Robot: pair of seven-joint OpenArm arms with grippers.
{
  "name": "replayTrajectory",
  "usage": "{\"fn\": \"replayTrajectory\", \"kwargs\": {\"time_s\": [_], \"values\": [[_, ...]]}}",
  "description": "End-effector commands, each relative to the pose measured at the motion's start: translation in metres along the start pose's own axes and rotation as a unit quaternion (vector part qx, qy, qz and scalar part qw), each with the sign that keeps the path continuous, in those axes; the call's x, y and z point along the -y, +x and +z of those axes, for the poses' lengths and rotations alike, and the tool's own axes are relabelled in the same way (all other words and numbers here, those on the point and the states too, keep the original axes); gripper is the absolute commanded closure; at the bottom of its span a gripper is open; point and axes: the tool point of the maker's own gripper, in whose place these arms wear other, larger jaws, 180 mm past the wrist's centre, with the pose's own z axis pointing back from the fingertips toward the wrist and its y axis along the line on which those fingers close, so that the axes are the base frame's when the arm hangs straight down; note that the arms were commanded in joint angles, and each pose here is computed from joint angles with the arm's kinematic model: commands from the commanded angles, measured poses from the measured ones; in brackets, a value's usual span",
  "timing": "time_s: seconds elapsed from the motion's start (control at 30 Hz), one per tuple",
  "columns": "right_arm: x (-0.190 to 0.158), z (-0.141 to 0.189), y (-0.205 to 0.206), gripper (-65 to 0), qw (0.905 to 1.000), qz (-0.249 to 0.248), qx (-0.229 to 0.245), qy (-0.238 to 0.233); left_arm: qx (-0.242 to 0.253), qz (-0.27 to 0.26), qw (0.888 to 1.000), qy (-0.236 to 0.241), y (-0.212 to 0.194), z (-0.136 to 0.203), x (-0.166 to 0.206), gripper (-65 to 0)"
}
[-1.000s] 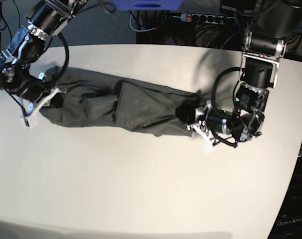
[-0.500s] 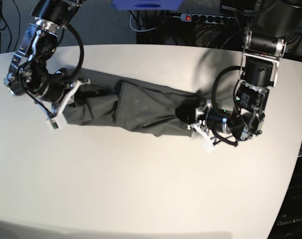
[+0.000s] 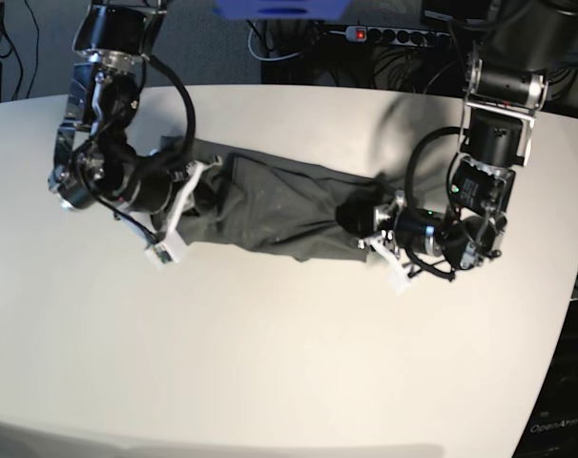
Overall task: Fold the T-shirt properly
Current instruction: 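Lift the strip end with the right gripper and fold it toward the left gripper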
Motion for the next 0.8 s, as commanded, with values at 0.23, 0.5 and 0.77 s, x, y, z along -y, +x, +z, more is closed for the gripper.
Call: {"fn": "replayTrajectory", "kwargs": {"time_s": [0.23, 0.5, 0.77], "values": [[-0.031, -0.005, 0.037, -0.7, 0.9981, 0.021, 0.044, 0.038, -0.04, 0.006, 0.995, 0.087, -0.026, -0.001, -0.043, -2.0], [-0.06, -0.015, 0.058, -0.7, 0.9939, 0.075, 0.043, 0.069, -0.042, 0.007, 0.995, 0.087, -0.028, -0.002, -0.043, -2.0], [-0.072, -0.036, 0.059, -0.7, 0.9918, 0.078, 0.017, 0.1, -0.048, 0.011, 0.995, 0.086, -0.034, -0.005, -0.044, -2.0]]}}
